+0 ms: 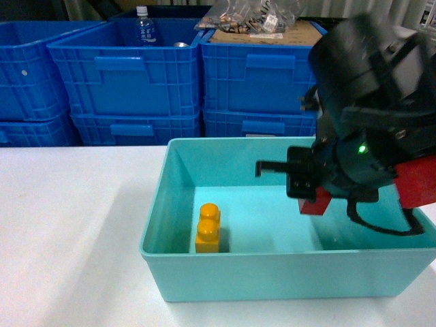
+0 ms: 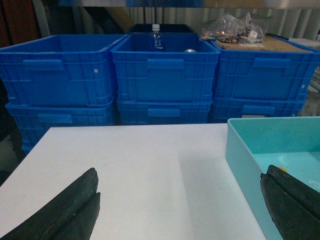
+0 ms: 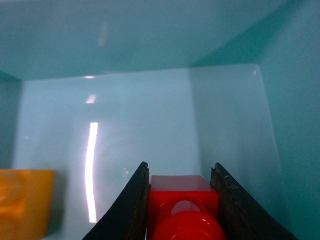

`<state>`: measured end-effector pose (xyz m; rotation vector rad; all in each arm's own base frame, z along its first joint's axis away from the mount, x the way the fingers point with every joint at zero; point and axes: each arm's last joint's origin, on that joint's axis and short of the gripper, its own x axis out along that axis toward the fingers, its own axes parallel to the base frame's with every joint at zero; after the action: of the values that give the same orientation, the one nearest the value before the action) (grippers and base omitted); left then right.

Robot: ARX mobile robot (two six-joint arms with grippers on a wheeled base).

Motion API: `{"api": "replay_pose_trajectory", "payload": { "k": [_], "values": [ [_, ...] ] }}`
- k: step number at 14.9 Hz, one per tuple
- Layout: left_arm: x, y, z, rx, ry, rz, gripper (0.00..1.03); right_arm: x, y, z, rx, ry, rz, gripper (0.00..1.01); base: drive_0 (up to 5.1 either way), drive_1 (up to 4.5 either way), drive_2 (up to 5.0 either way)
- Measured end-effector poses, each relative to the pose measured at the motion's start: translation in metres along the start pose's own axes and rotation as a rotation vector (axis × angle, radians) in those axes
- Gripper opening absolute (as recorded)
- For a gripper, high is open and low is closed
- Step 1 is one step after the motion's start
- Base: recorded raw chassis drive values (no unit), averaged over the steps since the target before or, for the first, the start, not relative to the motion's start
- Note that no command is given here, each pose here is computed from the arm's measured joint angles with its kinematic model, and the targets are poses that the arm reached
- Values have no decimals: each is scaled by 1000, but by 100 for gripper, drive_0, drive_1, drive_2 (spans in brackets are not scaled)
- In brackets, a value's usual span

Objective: Pick red block from blue box to shelf

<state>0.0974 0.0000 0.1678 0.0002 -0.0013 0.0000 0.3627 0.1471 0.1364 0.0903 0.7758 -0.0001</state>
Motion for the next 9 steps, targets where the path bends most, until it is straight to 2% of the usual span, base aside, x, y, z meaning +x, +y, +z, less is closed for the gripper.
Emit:
{"api": "replay_pose_trajectory", "payload": {
  "k": [2, 3, 5, 6, 7, 8, 9],
  "values": [
    [0, 0, 0, 0, 0, 0, 98, -36, 2, 5, 5, -128, 36, 29, 0, 0, 0],
    [0, 0, 0, 0, 0, 1, 98, -62, 3, 6, -3, -212, 60, 29, 0, 0, 0],
    [0, 0, 0, 0, 0, 0, 98, -108, -3, -2, -23, -374, 73, 29, 0, 0, 0],
    [0, 0, 0, 0, 0, 0, 98, -178, -36, -52, -92, -568, 4, 29, 0, 0, 0],
    [0, 0, 0, 0, -1, -1, 98, -202, -63, -83, -68, -761, 17, 29, 0, 0, 0],
    [0, 0, 0, 0, 0, 3, 98, -201, -78, -92, -64, -769, 6, 29, 0, 0, 0],
    [0, 0, 0, 0, 1, 2, 98, -199, -89, -100, -72, -752, -4, 29, 0, 0, 0]
  ]
}}
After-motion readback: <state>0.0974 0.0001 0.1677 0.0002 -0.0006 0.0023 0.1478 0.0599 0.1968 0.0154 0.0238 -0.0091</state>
